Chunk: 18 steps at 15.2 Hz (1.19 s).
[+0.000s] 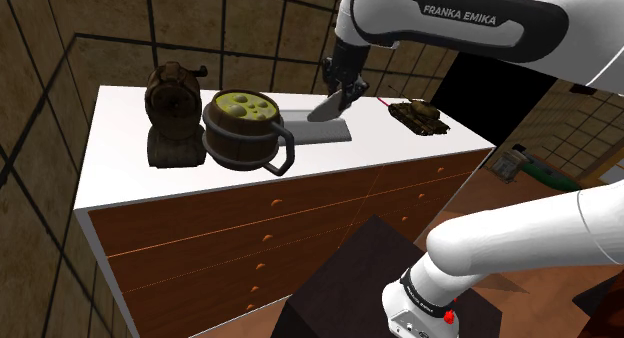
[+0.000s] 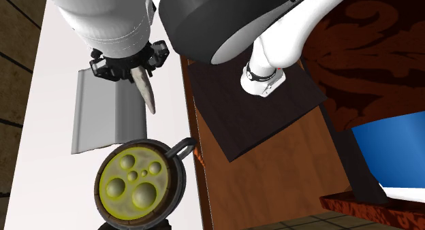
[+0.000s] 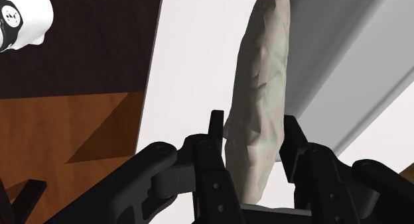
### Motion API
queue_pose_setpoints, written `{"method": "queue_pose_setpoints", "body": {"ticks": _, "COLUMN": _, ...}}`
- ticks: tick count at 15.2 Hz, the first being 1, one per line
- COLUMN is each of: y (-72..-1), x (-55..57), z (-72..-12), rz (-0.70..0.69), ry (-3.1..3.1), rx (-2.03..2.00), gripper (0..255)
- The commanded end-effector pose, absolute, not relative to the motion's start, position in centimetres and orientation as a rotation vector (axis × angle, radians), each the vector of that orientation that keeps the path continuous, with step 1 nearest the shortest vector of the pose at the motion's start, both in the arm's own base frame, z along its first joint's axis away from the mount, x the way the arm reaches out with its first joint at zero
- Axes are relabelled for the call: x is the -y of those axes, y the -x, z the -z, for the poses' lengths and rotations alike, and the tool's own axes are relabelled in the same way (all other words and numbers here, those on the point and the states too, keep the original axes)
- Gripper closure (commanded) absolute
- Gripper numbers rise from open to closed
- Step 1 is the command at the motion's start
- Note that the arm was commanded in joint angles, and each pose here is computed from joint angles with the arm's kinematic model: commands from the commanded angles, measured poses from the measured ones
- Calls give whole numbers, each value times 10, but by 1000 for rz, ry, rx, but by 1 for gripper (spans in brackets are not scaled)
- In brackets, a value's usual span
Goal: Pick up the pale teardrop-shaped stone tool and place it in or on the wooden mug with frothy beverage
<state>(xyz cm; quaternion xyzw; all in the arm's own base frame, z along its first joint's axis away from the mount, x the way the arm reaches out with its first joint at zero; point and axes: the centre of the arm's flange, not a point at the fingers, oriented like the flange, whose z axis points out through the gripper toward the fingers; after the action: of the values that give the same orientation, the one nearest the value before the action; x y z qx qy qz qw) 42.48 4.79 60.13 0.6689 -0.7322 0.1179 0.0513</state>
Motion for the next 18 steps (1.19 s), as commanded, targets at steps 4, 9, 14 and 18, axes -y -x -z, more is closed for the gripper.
{"method": "queue_pose_setpoints", "body": {"ticks": 4, "y": -424, "x": -47, "z": -627, "rz": -359, "ry": -2035, "rx": 2228, "gripper": 255}}
{"method": "queue_pose_setpoints", "body": {"ticks": 9, "y": -424, "x": -47, "z": -653, "rz": -359, "ry": -2035, "rx": 2228, "gripper": 255}}
{"method": "queue_pose_setpoints", "body": {"ticks": 14, "y": -424, "x": -47, "z": -680, "rz": -359, "ry": -2035, "rx": 2228, "gripper": 255}}
{"method": "queue_pose_setpoints", "body": {"ticks": 18, "y": -424, "x": -47, "z": -701, "rz": -359, "ry": -2035, "rx": 2228, "gripper": 255}}
